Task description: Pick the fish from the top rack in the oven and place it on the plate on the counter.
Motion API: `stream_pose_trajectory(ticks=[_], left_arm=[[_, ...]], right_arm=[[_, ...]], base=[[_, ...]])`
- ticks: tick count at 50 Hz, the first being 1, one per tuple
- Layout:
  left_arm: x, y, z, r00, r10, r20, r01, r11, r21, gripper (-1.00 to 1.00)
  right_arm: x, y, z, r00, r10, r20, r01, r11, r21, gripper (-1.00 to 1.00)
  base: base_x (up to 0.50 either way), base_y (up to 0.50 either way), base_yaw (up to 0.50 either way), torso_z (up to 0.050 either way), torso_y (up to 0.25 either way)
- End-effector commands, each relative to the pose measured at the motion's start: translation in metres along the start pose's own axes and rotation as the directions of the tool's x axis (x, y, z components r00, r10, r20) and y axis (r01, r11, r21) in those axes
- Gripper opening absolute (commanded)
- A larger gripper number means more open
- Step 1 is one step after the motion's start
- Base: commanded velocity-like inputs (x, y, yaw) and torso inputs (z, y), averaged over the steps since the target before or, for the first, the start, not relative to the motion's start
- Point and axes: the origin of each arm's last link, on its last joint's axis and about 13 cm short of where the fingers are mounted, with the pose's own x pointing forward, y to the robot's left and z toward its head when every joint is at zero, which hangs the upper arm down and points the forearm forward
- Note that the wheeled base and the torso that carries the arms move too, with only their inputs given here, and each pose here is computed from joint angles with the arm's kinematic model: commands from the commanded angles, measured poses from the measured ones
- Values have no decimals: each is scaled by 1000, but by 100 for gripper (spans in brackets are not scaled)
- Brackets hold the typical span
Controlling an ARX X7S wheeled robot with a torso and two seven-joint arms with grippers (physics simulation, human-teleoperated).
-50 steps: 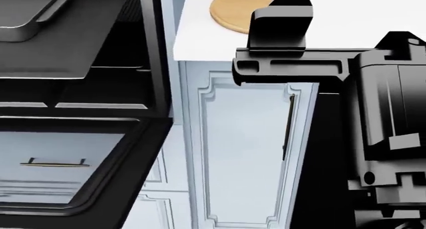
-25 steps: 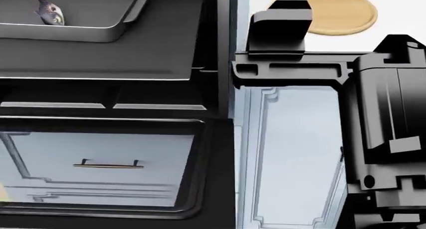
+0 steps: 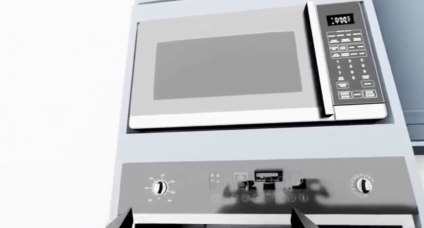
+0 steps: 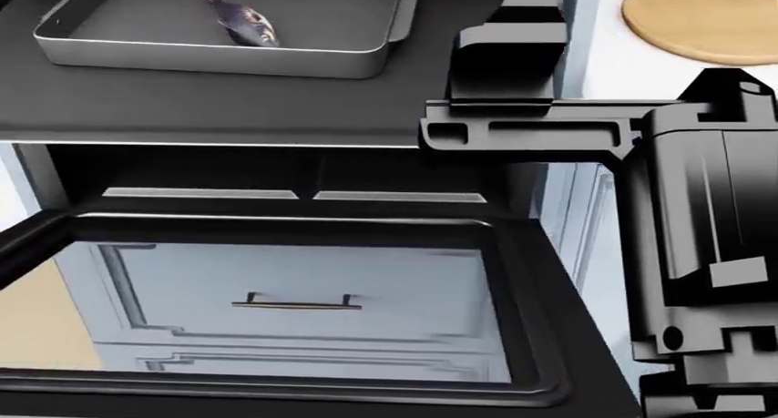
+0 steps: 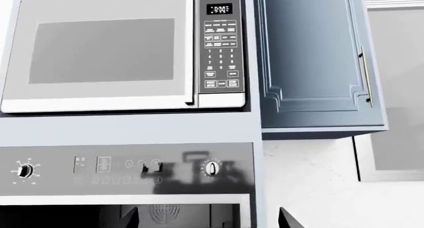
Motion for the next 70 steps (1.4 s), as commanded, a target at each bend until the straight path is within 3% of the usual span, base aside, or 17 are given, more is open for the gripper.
stream_pose_trajectory(ticks=[1, 26, 34, 70], left_arm=[[0, -1, -1, 1000, -2, -2, 2, 1000, 1, 100], [1, -2, -5, 1000, -5, -12, 5, 1000, 1, 100], [1, -2, -4, 1000, -7, -7, 7, 1000, 0, 100], [0, -1, -1, 1000, -3, -2, 3, 1000, -1, 100]], right_arm=[[0, 0, -1, 1000, 2, -2, -2, 1000, 4, 100], [1, -1, -5, 1000, -3, 6, 3, 1000, 1, 100], [1, -2, -4, 1000, -10, -6, 10, 1000, 22, 100], [-1, -1, 0, 1000, -1, 24, 1, 999, 37, 100]], base=[[-1, 500, 0, 0, 0], [-1, 500, 0, 0, 0], [19, 0, 0, 0, 0], [444, -69, 0, 0, 0]])
